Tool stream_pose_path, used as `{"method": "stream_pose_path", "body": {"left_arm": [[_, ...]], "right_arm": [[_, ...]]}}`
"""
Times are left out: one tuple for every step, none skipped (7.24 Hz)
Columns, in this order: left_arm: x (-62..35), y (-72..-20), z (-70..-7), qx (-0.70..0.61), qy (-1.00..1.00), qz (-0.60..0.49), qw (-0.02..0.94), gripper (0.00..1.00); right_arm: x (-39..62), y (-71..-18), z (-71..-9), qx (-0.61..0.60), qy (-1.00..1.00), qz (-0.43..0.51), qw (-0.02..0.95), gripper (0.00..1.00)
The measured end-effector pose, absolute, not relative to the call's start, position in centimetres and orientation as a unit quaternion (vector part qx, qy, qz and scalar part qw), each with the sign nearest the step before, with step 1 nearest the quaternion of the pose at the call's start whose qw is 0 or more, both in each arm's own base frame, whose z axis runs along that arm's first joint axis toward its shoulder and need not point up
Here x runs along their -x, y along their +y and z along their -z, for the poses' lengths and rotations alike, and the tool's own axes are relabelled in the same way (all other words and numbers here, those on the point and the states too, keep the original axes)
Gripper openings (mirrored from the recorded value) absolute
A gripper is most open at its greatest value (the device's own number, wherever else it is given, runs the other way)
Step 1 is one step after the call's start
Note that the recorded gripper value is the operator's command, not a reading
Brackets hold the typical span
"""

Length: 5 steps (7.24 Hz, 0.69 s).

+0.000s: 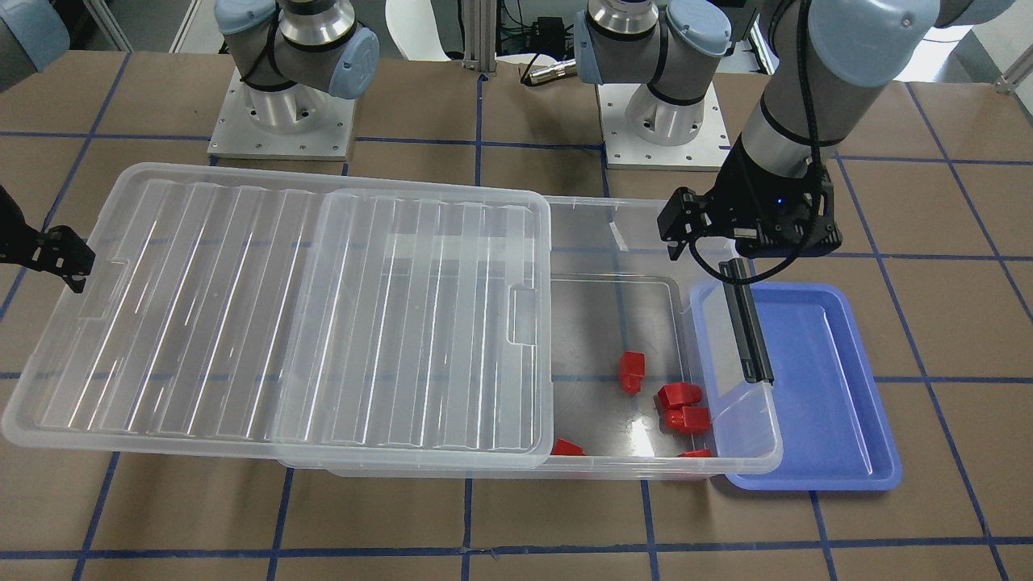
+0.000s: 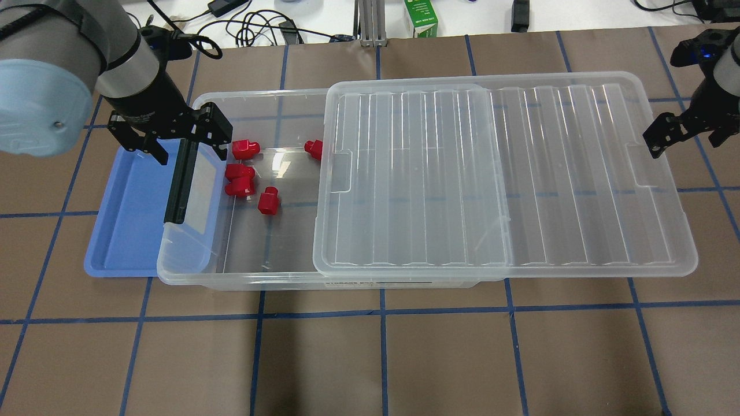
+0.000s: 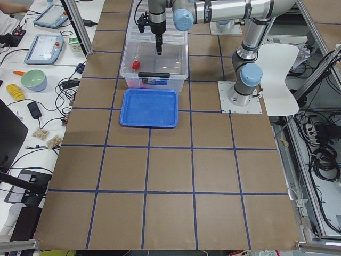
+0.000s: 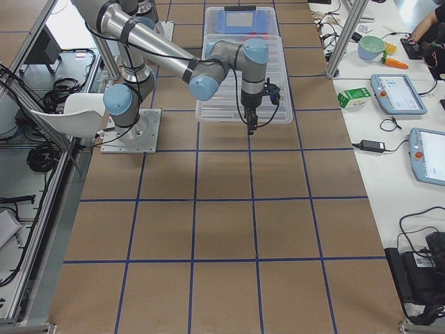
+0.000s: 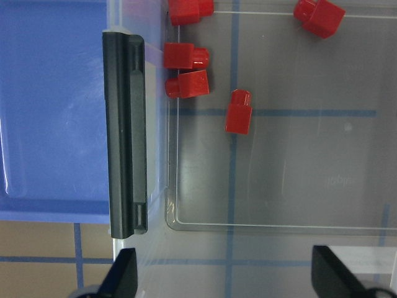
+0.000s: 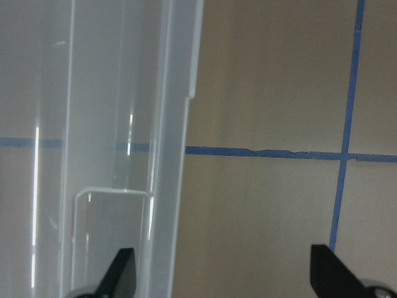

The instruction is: Place red block in blue tray from box

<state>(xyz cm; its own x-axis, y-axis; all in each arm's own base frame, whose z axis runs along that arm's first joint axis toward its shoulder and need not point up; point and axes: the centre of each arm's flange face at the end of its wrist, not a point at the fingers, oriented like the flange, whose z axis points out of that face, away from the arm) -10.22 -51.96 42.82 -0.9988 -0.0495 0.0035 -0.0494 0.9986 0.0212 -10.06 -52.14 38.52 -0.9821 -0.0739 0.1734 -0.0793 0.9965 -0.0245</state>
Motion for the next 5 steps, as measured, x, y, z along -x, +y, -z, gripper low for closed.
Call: {"method": "stream_pose_path", "body": {"left_arm": [[10.3, -53.3, -41.1, -0.03, -0.999, 0.013, 0.003, 1.0], [10.3, -54.3, -39.3, -0.035, -0.999, 0.021, 0.004, 1.0], [10.6, -55.2, -37.6, -0.043, -0.999, 0.031, 0.004, 1.0], [11.5, -55.9, -36.2, -0.046, -0.998, 0.033, 0.002, 1.0], [12.6, -56.5, -34.9, -0.041, -0.999, 0.034, 0.001, 1.0]], "right_arm": [[9.6, -51.8, -40.8, -0.036, -0.996, -0.022, 0.079, 1.0], [9.1, -51.6, -43.9, -0.03, -0.997, -0.024, 0.06, 1.0], [8.5, -51.0, -47.5, -0.019, -0.999, -0.021, 0.042, 1.0], [7.7, -50.1, -50.8, -0.005, -0.999, -0.018, 0.027, 1.0], [6.8, -49.1, -53.1, 0.007, -1.0, -0.017, 0.01, 1.0]]}}
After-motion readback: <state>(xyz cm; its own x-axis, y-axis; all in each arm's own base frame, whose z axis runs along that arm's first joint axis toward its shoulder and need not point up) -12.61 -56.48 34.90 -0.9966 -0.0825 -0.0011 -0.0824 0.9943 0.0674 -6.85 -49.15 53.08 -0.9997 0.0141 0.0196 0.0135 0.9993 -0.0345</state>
